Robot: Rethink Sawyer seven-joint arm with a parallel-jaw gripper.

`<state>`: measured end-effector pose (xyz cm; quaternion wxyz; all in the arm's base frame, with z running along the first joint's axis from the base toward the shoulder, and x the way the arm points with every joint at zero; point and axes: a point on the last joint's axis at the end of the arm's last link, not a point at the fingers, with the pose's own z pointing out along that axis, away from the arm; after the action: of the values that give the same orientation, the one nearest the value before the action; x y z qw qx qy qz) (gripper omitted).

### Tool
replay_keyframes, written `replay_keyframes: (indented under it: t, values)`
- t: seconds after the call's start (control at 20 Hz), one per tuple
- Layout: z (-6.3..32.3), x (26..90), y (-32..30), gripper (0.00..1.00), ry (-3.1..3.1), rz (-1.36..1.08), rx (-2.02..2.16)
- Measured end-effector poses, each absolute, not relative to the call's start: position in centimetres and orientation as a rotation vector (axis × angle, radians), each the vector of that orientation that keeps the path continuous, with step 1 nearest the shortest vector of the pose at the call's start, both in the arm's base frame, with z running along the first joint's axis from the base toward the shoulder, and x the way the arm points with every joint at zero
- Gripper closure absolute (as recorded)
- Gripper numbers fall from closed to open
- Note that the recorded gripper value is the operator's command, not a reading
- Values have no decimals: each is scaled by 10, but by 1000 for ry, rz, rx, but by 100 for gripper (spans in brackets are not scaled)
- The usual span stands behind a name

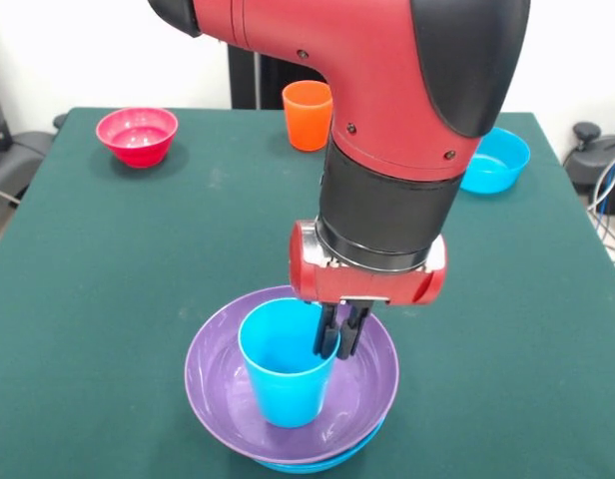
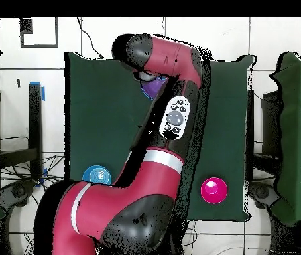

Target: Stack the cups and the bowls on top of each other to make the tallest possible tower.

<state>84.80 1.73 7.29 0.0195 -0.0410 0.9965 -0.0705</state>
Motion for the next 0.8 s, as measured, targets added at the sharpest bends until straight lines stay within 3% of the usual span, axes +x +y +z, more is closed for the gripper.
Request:
replay_keyframes:
  t: [0.8]
  values:
    - [78,849,19,100,3086,-219,-129]
